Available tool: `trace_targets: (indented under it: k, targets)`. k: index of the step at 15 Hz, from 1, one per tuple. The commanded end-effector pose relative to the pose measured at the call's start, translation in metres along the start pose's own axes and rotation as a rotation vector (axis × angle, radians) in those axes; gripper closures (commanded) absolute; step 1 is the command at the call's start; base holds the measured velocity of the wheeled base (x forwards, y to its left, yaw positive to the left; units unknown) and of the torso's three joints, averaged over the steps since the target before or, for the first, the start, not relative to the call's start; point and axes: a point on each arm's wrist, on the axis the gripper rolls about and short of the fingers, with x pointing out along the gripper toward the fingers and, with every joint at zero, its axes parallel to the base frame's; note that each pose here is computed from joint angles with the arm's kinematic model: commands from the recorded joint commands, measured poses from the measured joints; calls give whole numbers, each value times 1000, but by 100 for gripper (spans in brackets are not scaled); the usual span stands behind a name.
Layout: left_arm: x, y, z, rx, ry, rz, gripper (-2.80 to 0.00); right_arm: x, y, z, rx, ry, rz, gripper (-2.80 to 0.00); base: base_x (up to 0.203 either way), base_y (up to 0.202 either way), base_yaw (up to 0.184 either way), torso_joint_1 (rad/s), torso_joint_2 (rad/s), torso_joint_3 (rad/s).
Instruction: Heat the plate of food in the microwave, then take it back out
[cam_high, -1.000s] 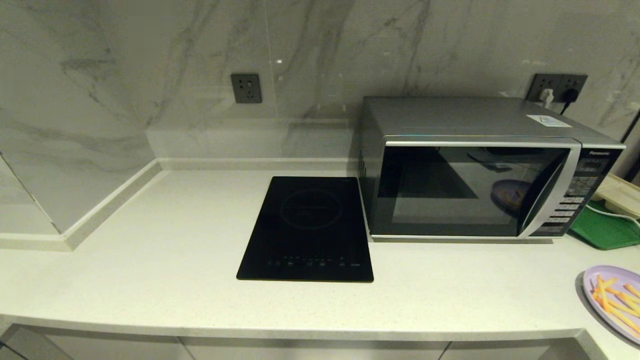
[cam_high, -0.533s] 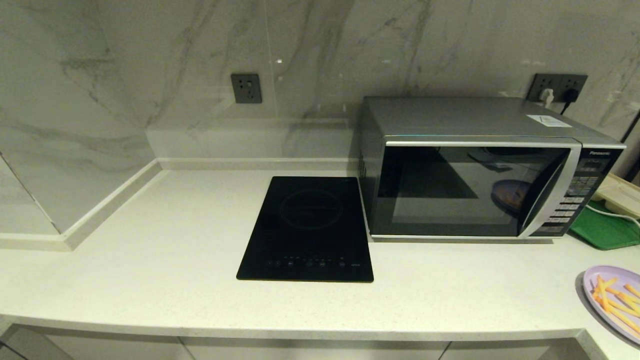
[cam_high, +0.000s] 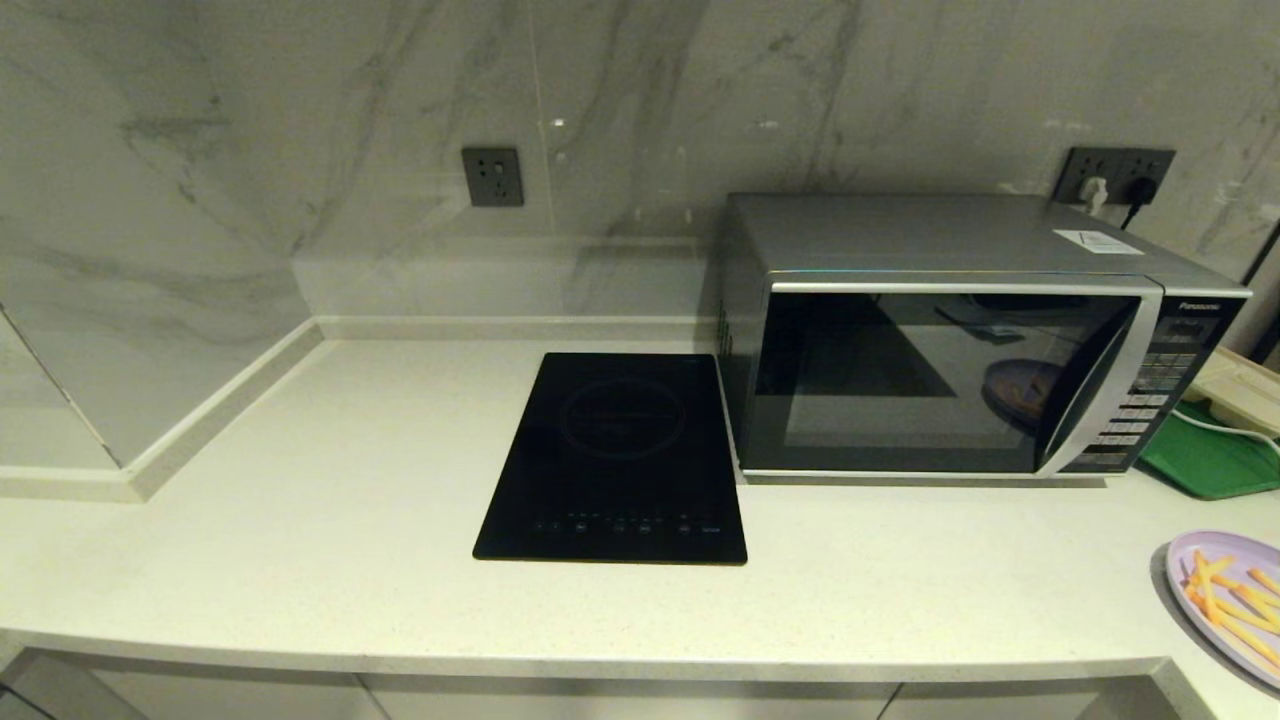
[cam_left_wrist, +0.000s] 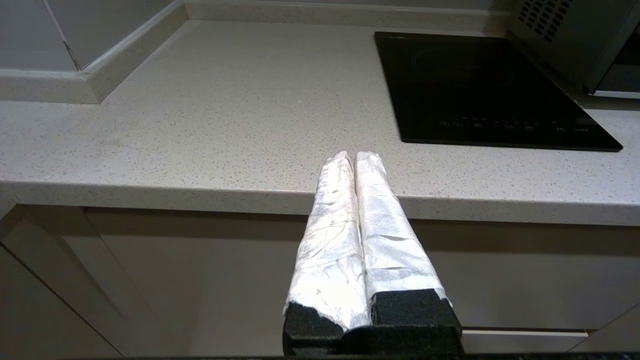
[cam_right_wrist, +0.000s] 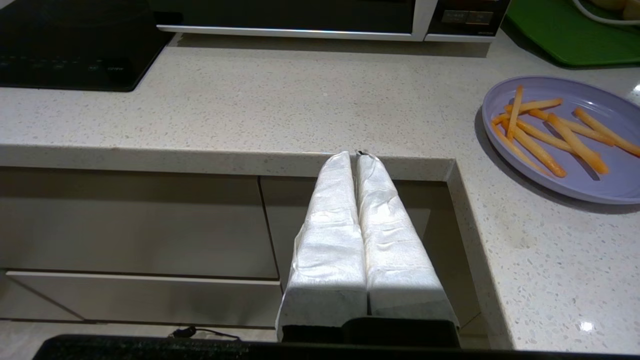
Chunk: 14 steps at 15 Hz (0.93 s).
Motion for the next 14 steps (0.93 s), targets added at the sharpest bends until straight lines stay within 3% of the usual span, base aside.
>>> trace_targets:
  k: [1,14]
  targets:
    - [0,0,0,-1,0,0,0,0,0,0,-1,3,0,0,0,0,0,0,0,0]
    - [0,0,0,-1,0,0,0,0,0,0,5,3,-4,0,0,0,0,0,0,0]
